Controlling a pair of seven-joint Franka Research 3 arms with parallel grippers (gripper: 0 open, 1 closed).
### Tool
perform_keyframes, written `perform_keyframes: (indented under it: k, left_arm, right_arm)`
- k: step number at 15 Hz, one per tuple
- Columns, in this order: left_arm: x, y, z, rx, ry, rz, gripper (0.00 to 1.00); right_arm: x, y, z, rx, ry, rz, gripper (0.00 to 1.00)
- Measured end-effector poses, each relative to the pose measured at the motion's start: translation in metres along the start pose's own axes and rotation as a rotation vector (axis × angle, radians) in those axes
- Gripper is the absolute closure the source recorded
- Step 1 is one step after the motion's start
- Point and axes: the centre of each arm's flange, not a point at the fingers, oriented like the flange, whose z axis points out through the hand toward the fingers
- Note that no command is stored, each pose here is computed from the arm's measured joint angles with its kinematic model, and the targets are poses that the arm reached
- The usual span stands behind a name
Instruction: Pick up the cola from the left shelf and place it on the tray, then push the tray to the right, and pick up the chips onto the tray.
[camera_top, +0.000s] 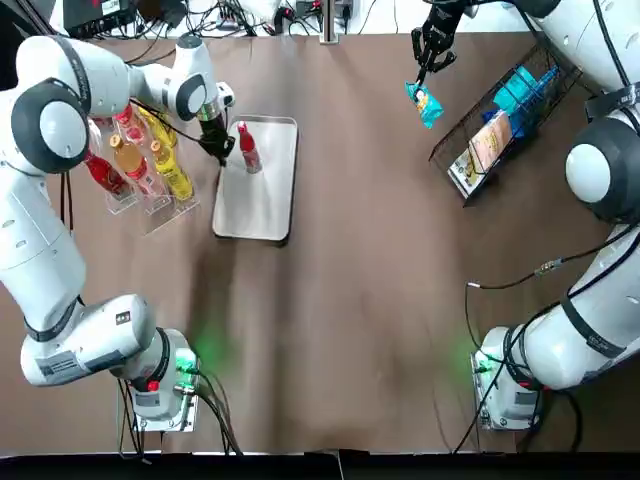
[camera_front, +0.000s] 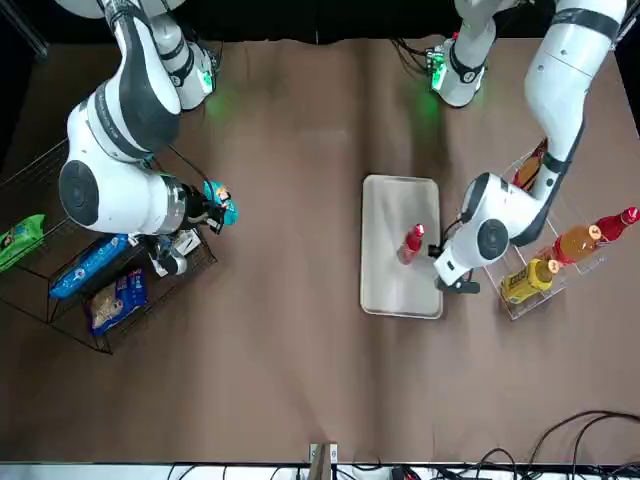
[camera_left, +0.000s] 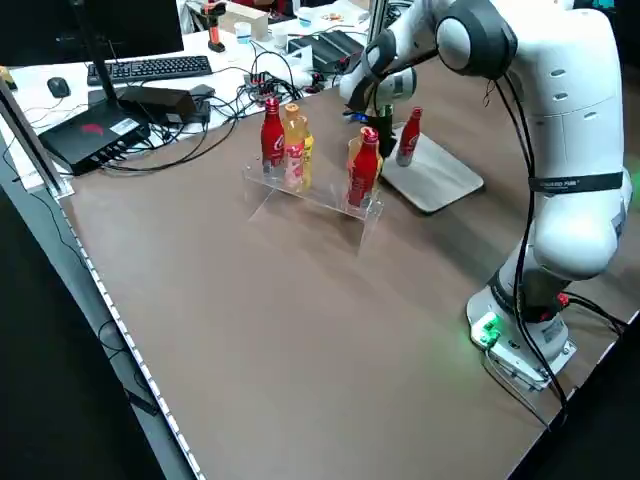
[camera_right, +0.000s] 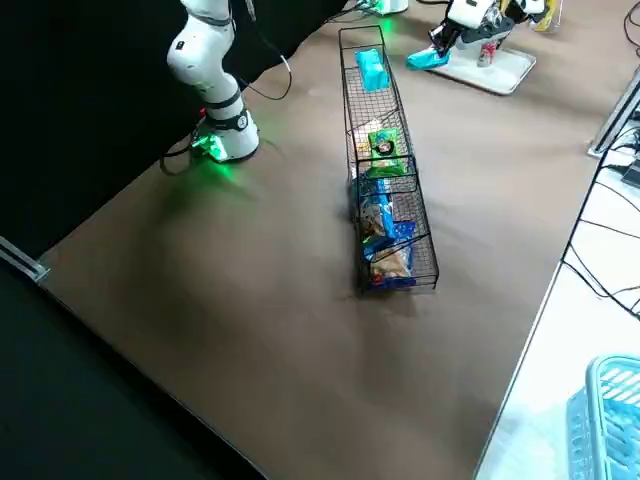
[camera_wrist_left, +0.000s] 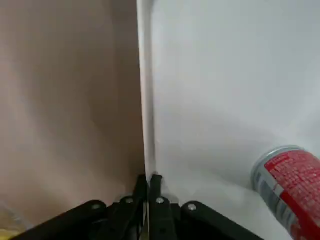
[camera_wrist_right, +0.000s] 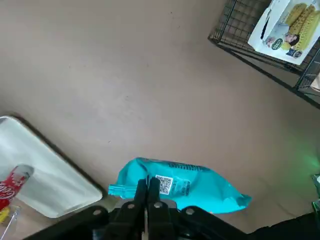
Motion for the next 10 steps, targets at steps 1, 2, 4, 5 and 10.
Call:
perform_keyframes:
  k: [1, 2, 4, 5, 10]
  left_arm:
    - [0.0, 0.014, 0.0, -0.024, -0.004, -0.005, 0.95]
    - [0.001, 0.031, -0.002, -0.047, -0.005, -0.01, 0.95]
    - [0.001, 0.067, -0.005, -0.068, -0.002, -0.019, 0.95]
    - [0.001, 0.083, -0.006, -0.071, 0.002, -0.022, 0.95]
    - [-0.006, 0.144, 0.001, -0.096, -0.012, -0.016, 0.95]
  right_arm:
    - [0.001, 0.0, 0.002, -0.002, -0.002, 0.004, 0.96]
    - [0.002, -0.002, 0.004, -0.002, -0.002, 0.012, 0.96]
    - [0.006, -0.01, 0.009, 0.025, 0.019, 0.051, 0.96]
    - [0.008, -0.016, 0.014, 0.039, 0.03, 0.074, 0.96]
    - [0.004, -0.044, 0.059, 0.019, 0.028, 0.134, 0.96]
